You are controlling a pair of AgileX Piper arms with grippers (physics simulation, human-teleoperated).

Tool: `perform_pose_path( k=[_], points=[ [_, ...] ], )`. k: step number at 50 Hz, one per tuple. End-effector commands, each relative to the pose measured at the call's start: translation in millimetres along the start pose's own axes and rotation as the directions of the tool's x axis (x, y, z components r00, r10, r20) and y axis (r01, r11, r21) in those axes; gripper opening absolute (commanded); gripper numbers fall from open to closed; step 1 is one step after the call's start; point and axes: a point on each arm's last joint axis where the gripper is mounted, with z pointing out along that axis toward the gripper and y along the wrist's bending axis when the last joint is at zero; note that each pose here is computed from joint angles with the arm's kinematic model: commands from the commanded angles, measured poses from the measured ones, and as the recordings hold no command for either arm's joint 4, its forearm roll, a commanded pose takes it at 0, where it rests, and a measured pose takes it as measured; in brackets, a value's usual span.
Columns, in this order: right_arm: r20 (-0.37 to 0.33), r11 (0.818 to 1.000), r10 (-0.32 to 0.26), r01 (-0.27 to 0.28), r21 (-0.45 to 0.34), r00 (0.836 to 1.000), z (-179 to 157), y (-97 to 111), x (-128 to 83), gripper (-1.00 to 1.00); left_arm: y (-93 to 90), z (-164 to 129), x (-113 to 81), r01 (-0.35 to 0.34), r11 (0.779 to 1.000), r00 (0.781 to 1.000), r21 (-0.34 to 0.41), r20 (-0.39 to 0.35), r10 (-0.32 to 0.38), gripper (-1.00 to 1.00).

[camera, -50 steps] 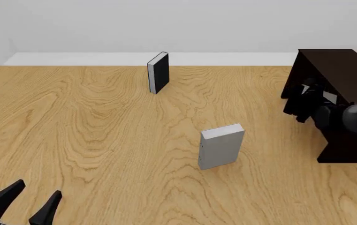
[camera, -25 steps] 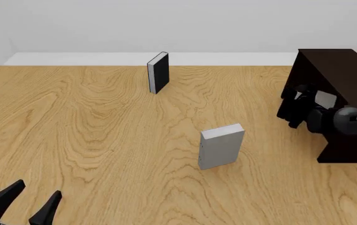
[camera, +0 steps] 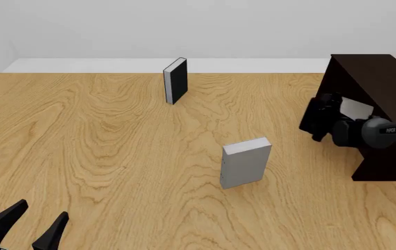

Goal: Pick up the book on the right and place it on the cabinet shelf.

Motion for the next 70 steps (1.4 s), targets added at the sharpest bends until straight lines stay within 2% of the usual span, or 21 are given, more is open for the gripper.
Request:
perform_pose_path(
  k=[1, 18, 21, 22, 26, 34, 40, 70],
  points=[
    [0.017, 1.000, 0.000, 0.000, -0.006, 1.000, 2, 0, -9, 1.00, -0.1, 0, -0.1, 0.001, 1.000, 1.000, 0.001, 0.000, -0.001, 1.00],
    [0.012, 1.000, -0.001, 0.001, 0.014, 1.000, 0, -5, -6, 1.00, 0.0, 0, -0.1, 0.002, 1.000, 1.000, 0.000, 0.000, -0.002, 1.00],
    [0.010, 1.000, 0.000, -0.001, 0.021, 1.000, -1, -7, -4, 1.00, 1.4, 0, -0.3, 0.022, 0.999, 1.000, -0.024, 0.001, -0.022, 1.00],
    [0.010, 1.000, 0.000, -0.001, 0.021, 1.000, -1, -7, -4, 1.00, 1.7, 3, 0.3, -0.016, 1.000, 1.000, -0.025, -0.024, 0.016, 1.00],
    [0.009, 1.000, 0.002, -0.002, 0.021, 1.000, -1, -7, -4, 1.00, 2.6, 3, -0.7, 0.022, 0.999, 1.000, -0.041, -0.011, -0.022, 1.00],
    [0.004, 0.999, 0.002, -0.003, 0.038, 1.000, -1, -11, 0, 1.00, 3.7, 5, -0.7, 0.028, 0.998, 0.999, -0.057, -0.020, -0.029, 1.00],
    [0.004, 0.999, 0.005, -0.005, 0.040, 1.000, -1, -10, 0, 1.00, 3.8, 6, -0.7, 0.005, 0.999, 1.000, -0.054, -0.030, -0.007, 1.00],
    [0.003, 0.999, 0.003, -0.003, 0.041, 1.000, -2, -10, 1, 1.00, 4.1, 8, -1.1, 0.013, 0.998, 0.999, -0.056, -0.033, -0.014, 1.00]
  ],
)
